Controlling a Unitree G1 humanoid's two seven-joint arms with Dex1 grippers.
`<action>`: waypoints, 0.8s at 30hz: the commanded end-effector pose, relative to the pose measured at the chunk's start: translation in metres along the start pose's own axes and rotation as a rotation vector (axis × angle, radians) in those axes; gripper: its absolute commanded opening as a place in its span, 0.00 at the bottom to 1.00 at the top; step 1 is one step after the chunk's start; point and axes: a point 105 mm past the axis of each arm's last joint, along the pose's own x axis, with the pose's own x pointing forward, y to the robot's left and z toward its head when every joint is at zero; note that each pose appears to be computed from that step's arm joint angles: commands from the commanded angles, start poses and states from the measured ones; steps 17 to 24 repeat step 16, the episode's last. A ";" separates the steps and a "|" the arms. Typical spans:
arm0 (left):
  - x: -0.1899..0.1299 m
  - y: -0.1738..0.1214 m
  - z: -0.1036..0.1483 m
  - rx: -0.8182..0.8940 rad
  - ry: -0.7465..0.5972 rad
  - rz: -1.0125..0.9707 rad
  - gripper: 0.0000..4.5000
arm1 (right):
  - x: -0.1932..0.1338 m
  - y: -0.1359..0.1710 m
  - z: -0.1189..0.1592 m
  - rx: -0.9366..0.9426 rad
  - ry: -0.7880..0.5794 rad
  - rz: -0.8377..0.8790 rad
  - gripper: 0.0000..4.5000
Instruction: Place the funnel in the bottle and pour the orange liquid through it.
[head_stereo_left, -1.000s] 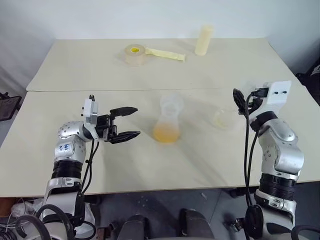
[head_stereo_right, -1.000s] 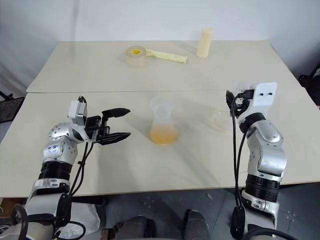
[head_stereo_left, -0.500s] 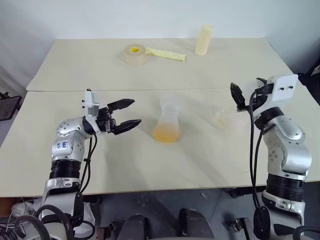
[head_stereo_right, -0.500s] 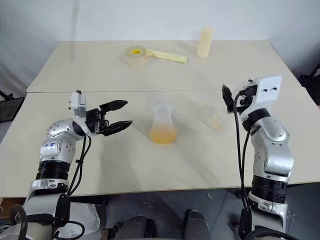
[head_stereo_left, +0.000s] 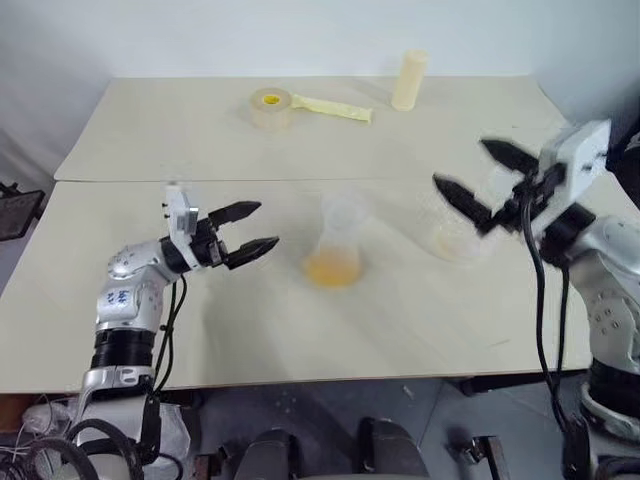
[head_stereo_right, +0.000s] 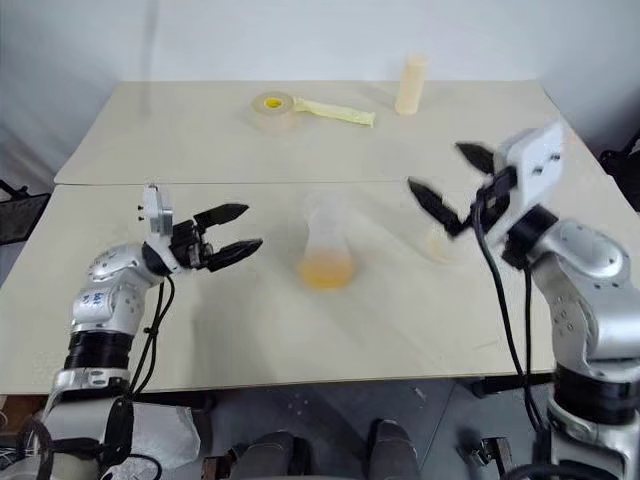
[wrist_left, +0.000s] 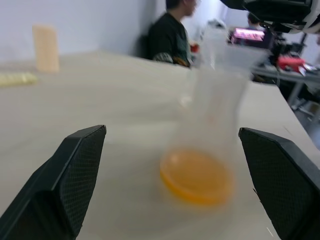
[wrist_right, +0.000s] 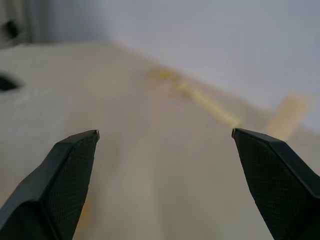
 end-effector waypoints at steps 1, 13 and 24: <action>-0.007 -0.010 0.009 0.049 0.011 -0.072 1.00 | -0.014 0.031 0.004 -0.034 0.012 0.169 0.99; -0.033 -0.018 -0.003 0.088 0.093 -0.086 1.00 | -0.062 0.039 -0.072 0.025 0.200 0.175 0.99; -0.035 -0.020 -0.003 0.119 0.102 -0.090 1.00 | -0.062 0.040 -0.077 0.034 0.200 0.165 0.99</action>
